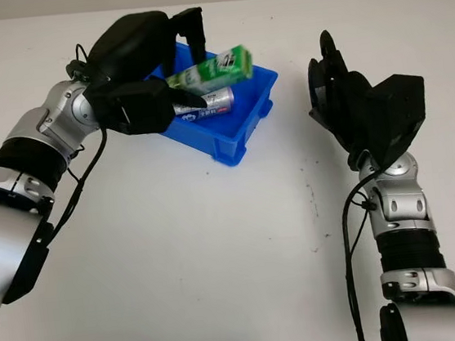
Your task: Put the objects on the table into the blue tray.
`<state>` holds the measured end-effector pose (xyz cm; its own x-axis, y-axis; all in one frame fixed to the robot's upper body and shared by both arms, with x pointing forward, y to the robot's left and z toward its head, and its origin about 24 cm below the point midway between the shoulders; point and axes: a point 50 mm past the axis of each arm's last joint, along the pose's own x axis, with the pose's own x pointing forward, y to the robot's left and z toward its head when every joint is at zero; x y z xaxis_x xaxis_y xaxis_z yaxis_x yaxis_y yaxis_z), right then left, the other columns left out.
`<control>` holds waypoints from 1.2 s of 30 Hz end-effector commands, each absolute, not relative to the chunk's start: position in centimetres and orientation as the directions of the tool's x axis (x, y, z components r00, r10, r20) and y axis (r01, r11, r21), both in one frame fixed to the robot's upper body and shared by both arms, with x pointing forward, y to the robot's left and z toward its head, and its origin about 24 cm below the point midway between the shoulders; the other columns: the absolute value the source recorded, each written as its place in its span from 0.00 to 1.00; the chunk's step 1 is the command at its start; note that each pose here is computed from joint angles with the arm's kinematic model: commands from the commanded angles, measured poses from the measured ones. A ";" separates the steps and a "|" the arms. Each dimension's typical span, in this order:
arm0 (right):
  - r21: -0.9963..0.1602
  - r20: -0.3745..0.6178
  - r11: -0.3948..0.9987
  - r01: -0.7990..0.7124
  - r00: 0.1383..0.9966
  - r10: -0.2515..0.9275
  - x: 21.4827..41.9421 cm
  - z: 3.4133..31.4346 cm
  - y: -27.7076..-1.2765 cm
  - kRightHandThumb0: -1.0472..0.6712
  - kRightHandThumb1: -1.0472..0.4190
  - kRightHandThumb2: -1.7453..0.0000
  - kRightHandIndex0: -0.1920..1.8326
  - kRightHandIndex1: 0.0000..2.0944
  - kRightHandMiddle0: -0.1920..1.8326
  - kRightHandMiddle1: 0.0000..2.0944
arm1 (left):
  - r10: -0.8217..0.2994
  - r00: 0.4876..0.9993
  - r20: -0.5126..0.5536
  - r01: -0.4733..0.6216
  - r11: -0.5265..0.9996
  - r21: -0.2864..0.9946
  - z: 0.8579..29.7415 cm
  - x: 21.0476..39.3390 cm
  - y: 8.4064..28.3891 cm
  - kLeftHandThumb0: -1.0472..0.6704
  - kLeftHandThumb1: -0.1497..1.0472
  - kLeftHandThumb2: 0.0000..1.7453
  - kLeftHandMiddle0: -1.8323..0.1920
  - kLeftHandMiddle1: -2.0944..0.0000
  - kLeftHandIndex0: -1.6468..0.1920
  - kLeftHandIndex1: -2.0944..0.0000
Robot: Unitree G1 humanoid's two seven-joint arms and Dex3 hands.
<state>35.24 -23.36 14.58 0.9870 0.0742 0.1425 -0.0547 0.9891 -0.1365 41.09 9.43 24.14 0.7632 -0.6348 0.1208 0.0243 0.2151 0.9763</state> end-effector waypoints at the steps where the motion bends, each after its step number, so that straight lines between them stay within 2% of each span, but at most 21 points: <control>1: -0.139 0.153 0.989 -0.046 0.986 0.068 35.0 14.5 -23.6 0.19 0.00 0.57 0.00 0.00 0.00 0.00 | -0.649 0.749 0.133 0.022 0.224 0.974 25.5 41.0 9.2 0.25 0.99 0.04 0.88 0.93 0.96 0.83; 4: -0.139 0.155 0.989 -0.047 0.986 0.069 35.0 14.5 -23.5 0.19 0.00 0.57 0.00 0.00 0.00 0.00 | -0.656 0.746 0.115 0.065 0.243 0.968 25.8 41.0 9.4 0.25 0.99 0.03 0.92 0.97 0.97 0.86; 12: -0.140 0.156 0.989 -0.045 0.985 0.067 35.1 14.5 -23.6 0.20 0.00 0.57 0.00 0.00 0.00 0.00 | -0.662 0.741 0.110 0.128 0.300 0.945 26.6 40.9 10.1 0.23 1.00 0.05 0.95 0.98 0.96 0.92; 17: -0.132 0.163 0.990 -0.040 0.985 0.062 35.1 14.6 -23.6 0.20 0.00 0.57 0.00 0.00 0.00 0.00 | -0.620 0.765 0.174 0.151 0.435 0.888 27.0 41.1 11.3 0.18 1.00 0.14 0.95 0.97 0.95 0.95; 21: -0.126 0.167 0.991 -0.042 0.984 0.063 35.0 14.7 -23.6 0.20 0.00 0.57 0.00 0.00 0.00 0.00 | -0.501 0.814 0.294 0.159 0.679 0.717 26.5 41.4 13.8 0.14 1.00 0.24 0.94 0.97 0.94 0.96; 25: -0.115 0.177 0.993 -0.033 0.983 0.054 34.9 14.9 -23.5 0.20 0.00 0.57 0.00 0.00 0.00 0.00 | -0.372 0.865 0.337 0.240 0.896 0.374 24.7 41.6 16.8 0.18 1.00 0.27 0.98 0.98 0.98 0.98; 29: -0.111 0.185 0.993 -0.028 0.982 0.049 34.7 15.0 -23.4 0.19 0.00 0.57 0.00 0.00 0.00 0.00 | -0.283 0.894 0.348 0.231 0.955 0.184 22.6 41.3 19.2 0.16 1.00 0.26 0.99 0.98 0.99 0.98; 36: -0.075 0.220 0.997 -0.022 0.975 0.038 34.6 15.2 -23.2 0.18 0.00 0.56 0.00 0.00 0.00 0.00 | -0.174 0.916 0.361 0.181 0.983 0.014 19.1 40.1 21.6 0.21 1.00 0.33 1.00 1.00 1.00 1.00</control>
<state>34.86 -23.25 14.90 0.9811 0.0417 0.1889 -0.0259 0.9960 -0.0856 40.31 21.49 19.47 0.9178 -0.1863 0.3505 0.1872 0.9818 0.0319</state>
